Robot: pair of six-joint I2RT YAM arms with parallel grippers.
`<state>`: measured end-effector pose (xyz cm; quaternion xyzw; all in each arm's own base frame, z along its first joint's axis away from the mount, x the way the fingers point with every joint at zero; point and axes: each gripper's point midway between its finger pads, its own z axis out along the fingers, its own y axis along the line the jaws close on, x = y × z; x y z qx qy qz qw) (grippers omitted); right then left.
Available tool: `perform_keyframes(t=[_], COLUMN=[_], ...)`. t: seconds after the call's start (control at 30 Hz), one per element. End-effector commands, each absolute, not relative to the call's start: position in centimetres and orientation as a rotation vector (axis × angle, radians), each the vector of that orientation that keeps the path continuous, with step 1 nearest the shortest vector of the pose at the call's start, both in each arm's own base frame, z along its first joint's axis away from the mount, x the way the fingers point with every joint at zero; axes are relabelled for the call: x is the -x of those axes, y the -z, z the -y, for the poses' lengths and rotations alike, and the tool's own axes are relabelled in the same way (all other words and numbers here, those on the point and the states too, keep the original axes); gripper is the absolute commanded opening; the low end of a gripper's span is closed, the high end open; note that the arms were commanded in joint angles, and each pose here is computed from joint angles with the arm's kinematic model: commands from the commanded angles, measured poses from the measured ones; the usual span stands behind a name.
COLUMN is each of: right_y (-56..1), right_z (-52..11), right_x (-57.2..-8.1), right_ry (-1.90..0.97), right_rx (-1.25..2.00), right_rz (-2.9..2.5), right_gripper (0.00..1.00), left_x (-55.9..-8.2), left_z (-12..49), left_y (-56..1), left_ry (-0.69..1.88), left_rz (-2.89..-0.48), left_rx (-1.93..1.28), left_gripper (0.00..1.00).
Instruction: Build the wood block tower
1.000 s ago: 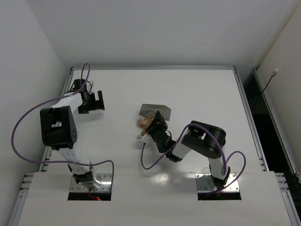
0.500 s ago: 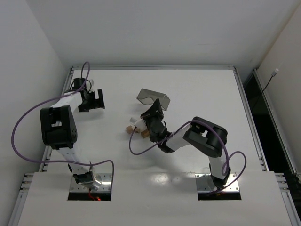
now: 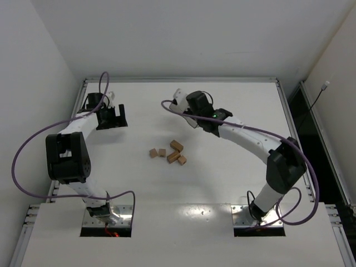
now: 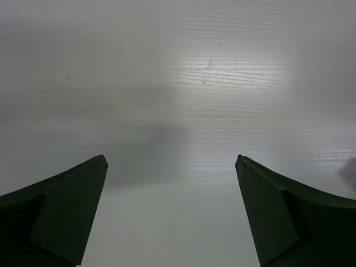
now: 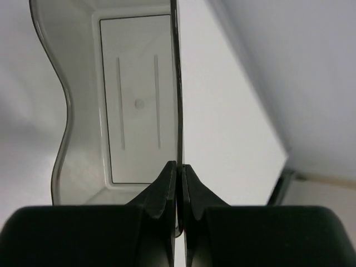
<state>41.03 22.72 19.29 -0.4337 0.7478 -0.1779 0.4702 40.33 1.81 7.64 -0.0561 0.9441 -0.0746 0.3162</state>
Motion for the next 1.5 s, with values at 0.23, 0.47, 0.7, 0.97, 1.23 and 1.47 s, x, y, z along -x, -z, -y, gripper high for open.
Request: perform_keyframes(t=[0.23,0.47,0.7,0.97,1.23,1.47], right_y=[-14.1,-11.5,-8.1,-8.3,-7.0,-3.6], right_z=[-11.4,-0.3,6.8,15.5,21.9,22.3], right_x=[-41.7,-46.2,-49.4,-51.7,-54.0,-54.0], right_ry=[-0.105,-0.064,-0.177,-0.049,-0.027,-0.081], right_rx=[0.494,0.254,0.284,0.239,0.088,-0.021], right_rz=[-2.309,-2.357,-2.417,-2.383,-2.407,-2.449], right_gripper=[0.00,0.00,0.00,0.00,0.00,0.00], left_x=[-40.8,-41.8,-42.3,-43.0,-42.9,-43.5], left_z=[0.9,1.4,2.1,2.1,2.4,2.6], left_y=[-9.7,-9.5,-9.5,-9.6,-9.3,-10.0], left_ry=[0.285,0.303,0.356,0.356,0.380,0.400], left_rz=[-2.391,-2.382,-2.386,-2.386,-2.392,-2.379], left_rx=[-0.001,-0.007,-0.025,-0.025,-0.032,-0.043], left_gripper=[0.99,0.99,0.99,0.99,0.99,0.99])
